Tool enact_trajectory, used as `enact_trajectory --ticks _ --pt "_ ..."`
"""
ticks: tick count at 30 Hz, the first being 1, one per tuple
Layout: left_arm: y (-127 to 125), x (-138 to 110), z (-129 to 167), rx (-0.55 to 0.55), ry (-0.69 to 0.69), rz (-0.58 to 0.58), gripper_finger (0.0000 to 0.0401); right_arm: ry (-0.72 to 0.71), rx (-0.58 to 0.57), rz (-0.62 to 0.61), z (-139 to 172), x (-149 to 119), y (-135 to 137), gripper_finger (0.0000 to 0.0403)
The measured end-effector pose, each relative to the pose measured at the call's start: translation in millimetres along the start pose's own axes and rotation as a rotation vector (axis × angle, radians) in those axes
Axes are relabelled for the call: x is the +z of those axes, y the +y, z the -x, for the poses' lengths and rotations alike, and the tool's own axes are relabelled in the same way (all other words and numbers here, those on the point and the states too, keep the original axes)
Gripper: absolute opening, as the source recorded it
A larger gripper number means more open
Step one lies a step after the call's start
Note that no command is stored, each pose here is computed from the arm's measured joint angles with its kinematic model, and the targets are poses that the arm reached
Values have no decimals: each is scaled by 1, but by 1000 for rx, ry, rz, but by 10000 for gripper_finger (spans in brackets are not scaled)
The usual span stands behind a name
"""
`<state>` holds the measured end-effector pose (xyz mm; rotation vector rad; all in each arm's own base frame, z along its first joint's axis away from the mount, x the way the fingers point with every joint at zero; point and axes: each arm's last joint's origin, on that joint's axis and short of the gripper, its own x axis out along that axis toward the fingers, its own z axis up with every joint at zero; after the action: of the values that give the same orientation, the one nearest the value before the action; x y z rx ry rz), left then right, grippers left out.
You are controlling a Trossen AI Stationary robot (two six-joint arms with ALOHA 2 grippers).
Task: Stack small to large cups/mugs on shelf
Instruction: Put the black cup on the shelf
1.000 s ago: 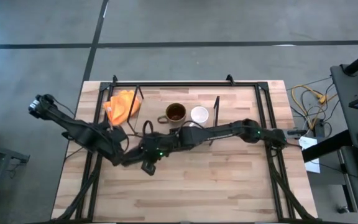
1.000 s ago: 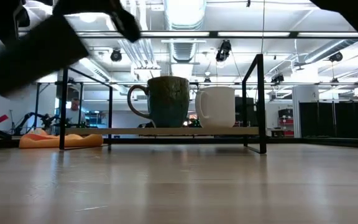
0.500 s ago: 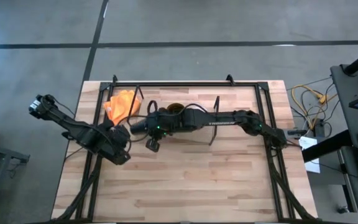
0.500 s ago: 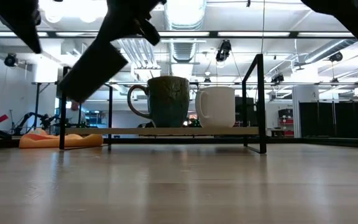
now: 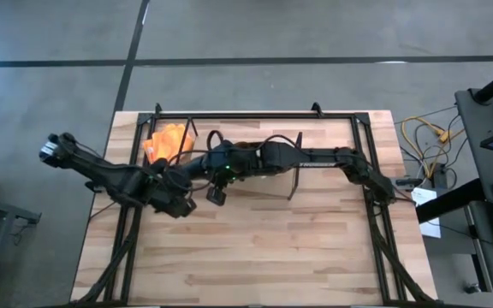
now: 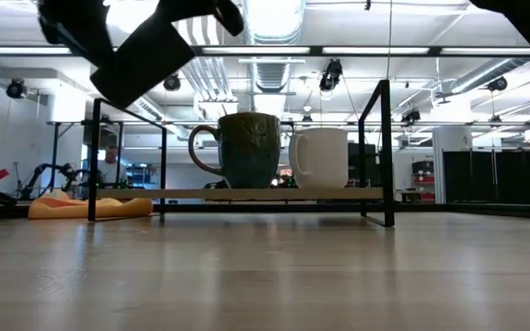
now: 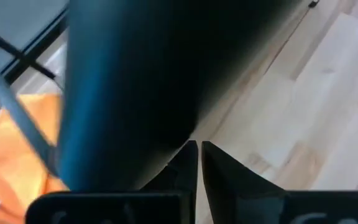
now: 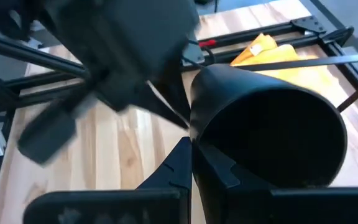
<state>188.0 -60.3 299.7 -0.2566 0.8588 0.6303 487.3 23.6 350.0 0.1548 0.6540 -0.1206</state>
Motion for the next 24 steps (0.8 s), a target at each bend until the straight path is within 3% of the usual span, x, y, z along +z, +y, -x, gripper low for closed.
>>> enact_trajectory --ticks 11,24 --pt "-19 9 -32 27 38 -52 8 -4 -2 41 18 5 -2 8" --pt "-30 20 -31 -93 -51 -5 8 -45 7 62 38 13 -2 9"
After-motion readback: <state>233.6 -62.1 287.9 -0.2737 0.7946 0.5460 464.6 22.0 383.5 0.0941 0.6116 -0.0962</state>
